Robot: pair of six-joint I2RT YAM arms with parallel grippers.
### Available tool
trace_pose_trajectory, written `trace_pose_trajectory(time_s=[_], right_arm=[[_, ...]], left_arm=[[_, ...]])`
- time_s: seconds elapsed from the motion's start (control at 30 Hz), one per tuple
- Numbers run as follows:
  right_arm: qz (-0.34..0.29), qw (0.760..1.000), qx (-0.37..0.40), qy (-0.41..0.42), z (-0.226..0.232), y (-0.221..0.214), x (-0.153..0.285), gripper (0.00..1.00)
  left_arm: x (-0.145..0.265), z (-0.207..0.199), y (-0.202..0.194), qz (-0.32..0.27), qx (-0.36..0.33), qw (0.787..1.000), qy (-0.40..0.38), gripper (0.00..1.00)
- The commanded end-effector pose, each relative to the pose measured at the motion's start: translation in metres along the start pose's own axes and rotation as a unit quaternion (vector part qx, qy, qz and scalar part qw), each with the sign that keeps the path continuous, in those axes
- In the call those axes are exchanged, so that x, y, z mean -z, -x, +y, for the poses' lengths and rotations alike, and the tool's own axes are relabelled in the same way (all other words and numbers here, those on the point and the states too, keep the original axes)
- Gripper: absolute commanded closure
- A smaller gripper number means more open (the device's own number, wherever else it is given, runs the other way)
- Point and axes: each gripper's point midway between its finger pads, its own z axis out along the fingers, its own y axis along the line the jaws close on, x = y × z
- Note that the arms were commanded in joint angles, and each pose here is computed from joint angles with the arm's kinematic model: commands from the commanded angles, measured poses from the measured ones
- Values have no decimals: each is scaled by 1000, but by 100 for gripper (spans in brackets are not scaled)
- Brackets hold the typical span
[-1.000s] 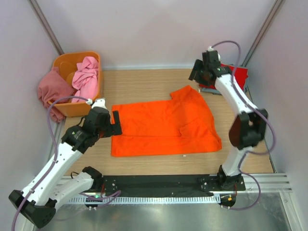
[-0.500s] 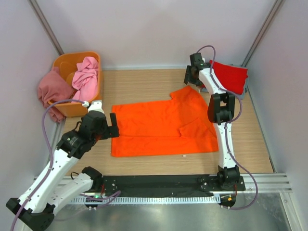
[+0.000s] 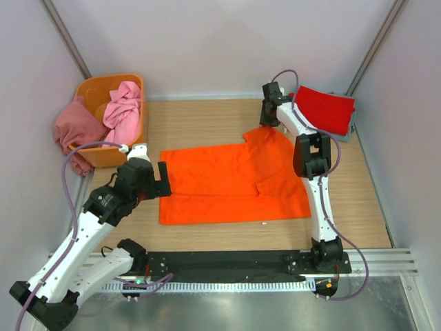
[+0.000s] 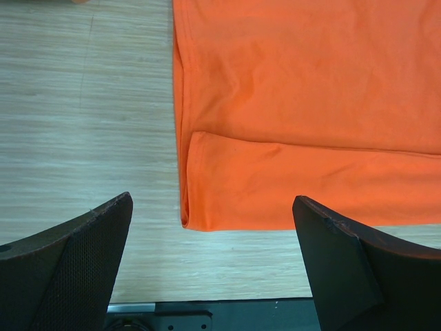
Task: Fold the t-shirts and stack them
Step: Fold the tshirt
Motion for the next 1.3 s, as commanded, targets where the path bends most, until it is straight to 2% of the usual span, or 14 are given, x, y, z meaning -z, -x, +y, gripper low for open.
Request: trace_pose_trajectory(time_s=[0.0, 0.07, 0.17, 0.23, 0.3, 0.43, 0.57, 0.6, 0.67, 0.7, 0.8, 0.83, 1.0, 1.27], right_arm=[[5, 1000, -5, 1, 3, -9, -9, 65], [7, 1000, -9, 0, 4, -13, -11, 83], [-1, 1000, -25, 5, 5, -15, -11, 99], [-37, 998, -55, 19, 11, 2, -3, 99], [-37, 996, -72, 26, 11, -13, -6, 99], [-114, 985, -111, 60, 19, 5, 11, 99], [-118, 986, -113, 28, -5, -5, 11, 99], [-118, 986, -115, 31, -6, -5, 11, 99], [-118, 985, -119, 46, -5, -8, 6, 99], [-115, 985, -120, 46, -6, -10, 3, 99], [-104, 986, -118, 55, -1, -11, -2, 99], [-107, 986, -118, 59, 1, -9, -1, 99], [-107, 985, -114, 69, 3, -8, -1, 99], [-103, 985, -113, 80, 10, -6, -3, 99]], left_arm=[[-1, 0, 9, -17, 1, 1000, 3, 0], [-2, 1, 8, -16, 1, 1000, 6, 0], [-6, 0, 6, -9, -2, 1000, 9, 0], [-10, 0, 6, -2, -7, 1000, 11, 0], [-21, -1, 9, 7, -13, 1000, 27, 0], [-57, -9, 23, 17, 18, 997, 72, 0], [-118, -19, 44, 38, 67, 993, 92, 5], [-145, -12, 35, 70, 76, 988, 114, 9], [-168, -17, 49, 67, 110, 986, 108, 11], [-189, -12, 39, 83, 110, 983, 124, 13], [-218, -10, 63, 43, 110, 982, 150, 15], [-233, -6, 54, 57, 102, 979, 169, 16], [-267, -1, 73, 43, 115, 975, 183, 18], [-294, 15, 63, 51, 129, 969, 202, 21]])
